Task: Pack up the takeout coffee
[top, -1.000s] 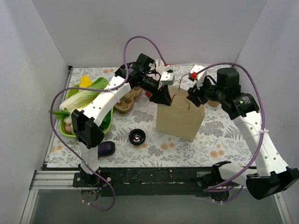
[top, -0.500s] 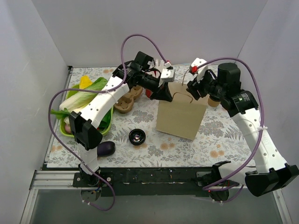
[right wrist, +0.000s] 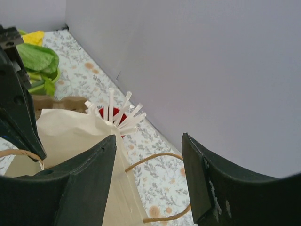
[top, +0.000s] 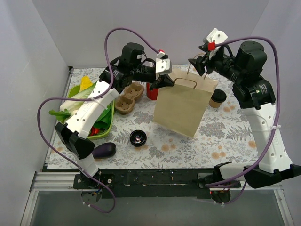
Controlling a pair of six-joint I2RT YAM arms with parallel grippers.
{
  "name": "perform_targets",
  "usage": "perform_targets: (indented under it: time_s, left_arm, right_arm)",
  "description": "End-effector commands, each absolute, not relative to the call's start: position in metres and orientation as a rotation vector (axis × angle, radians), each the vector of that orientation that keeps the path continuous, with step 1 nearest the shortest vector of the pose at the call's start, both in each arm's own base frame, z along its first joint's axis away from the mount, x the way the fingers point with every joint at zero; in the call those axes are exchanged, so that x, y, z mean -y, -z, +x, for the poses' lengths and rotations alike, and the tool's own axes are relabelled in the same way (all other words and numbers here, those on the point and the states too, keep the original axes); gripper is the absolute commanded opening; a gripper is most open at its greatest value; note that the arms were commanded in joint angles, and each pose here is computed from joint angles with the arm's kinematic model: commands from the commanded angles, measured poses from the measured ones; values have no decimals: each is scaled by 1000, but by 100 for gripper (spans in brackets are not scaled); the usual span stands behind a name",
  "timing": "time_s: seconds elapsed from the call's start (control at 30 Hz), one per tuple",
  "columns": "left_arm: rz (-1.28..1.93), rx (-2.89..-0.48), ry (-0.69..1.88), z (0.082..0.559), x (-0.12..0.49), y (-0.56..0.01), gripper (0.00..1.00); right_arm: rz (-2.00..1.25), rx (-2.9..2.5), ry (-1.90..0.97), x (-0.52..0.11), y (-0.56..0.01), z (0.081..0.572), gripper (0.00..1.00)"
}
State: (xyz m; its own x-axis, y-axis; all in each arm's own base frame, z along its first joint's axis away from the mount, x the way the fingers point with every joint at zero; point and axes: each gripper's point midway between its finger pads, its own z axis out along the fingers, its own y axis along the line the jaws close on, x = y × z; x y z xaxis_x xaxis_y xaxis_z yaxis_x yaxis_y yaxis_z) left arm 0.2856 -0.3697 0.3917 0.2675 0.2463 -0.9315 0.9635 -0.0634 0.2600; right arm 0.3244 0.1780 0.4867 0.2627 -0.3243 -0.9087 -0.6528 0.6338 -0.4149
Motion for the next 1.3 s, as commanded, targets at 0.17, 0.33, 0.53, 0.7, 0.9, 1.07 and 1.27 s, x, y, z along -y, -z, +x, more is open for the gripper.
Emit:
perform_targets:
  time_s: [0.17, 0.33, 0.53, 0.7, 0.9, 1.07, 1.27]
  left_arm:
    - [1481, -1128, 719, 281, 344, -400, 4]
    - [1488, -1241, 740, 268, 330, -348, 76]
    - [1398, -1242, 732, 270, 327, -377, 88]
    - [1235, -1215, 671, 284, 323, -420, 90]
    - [880, -1354, 480, 349, 292, -451, 93]
    - [829, -1461, 455, 361, 281, -422, 94]
    - [839, -1503, 464, 356, 279, -406, 94]
  right_arm:
    - [-811, -1209, -165, -161, -545, 327, 66]
    - [-829, -1280, -174, -160, -511, 331, 66]
    - [-805, -1346, -155, -148, -491, 337, 67]
    - [-799, -1481, -153, -131, -445, 349, 67]
    - [-755, -1749, -57, -75, -367, 379, 65]
    - [-629, -2095, 5, -5, -281, 394, 70]
    - [-538, -2284, -2, 28, -226, 410, 78]
